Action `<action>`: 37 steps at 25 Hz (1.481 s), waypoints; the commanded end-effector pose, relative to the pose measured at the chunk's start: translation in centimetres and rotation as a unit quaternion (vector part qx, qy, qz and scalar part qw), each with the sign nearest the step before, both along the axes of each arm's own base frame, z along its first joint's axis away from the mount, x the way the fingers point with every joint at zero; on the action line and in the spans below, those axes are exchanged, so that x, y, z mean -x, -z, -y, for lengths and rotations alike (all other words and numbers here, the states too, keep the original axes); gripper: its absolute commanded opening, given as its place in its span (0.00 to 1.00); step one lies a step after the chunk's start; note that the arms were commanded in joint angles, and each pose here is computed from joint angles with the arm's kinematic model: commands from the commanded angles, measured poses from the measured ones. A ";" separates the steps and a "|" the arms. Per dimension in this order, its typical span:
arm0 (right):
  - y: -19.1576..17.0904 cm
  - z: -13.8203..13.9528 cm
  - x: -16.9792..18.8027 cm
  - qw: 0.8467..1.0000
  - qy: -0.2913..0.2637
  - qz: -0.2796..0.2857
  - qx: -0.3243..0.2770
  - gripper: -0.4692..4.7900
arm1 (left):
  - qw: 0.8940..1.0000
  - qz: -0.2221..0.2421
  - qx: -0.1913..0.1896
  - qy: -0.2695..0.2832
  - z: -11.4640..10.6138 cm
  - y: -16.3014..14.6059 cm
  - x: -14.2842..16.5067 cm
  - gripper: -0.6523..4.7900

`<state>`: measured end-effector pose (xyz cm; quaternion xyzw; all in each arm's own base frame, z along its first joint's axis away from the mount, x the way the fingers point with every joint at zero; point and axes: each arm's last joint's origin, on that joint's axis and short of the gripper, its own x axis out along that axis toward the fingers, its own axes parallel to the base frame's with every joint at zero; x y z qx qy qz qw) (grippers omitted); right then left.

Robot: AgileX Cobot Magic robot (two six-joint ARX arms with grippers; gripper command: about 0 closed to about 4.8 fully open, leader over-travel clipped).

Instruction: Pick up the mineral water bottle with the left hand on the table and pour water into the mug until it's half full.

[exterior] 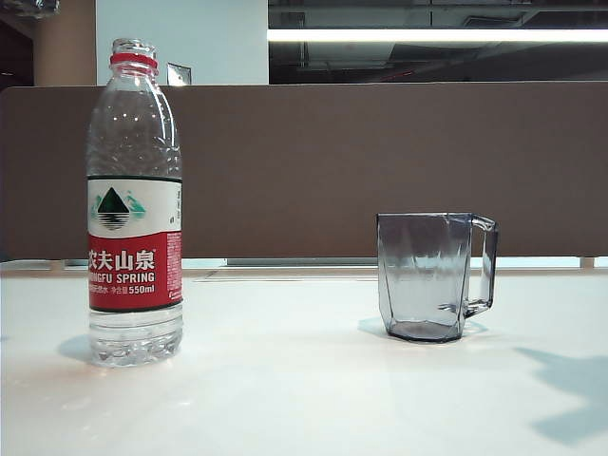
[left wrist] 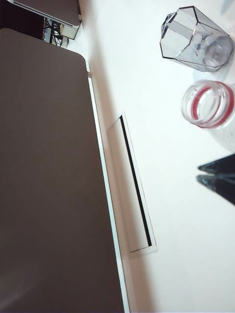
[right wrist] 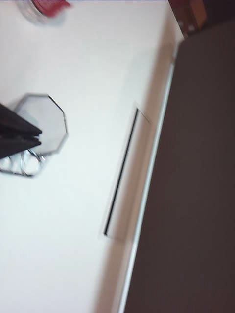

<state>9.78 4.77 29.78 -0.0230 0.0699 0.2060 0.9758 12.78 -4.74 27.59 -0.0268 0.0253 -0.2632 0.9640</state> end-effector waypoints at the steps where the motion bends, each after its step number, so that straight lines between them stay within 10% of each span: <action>1: 0.4 -0.6 0.5 0.999 -0.031 -0.025 0.007 0.09 | 1.000 0.001 -0.001 0.026 0.1 -0.1 0.1 0.24; 5: 0.4 -1.1 0.8 0.999 -0.040 -0.024 0.013 0.09 | 0.997 -0.028 -0.006 0.076 0.3 0.5 0.3 1.00; 37: 0.5 -1.1 0.8 0.999 -0.041 -0.028 0.013 0.09 | 0.983 -0.048 -0.045 0.172 2.7 7.5 -5.6 1.00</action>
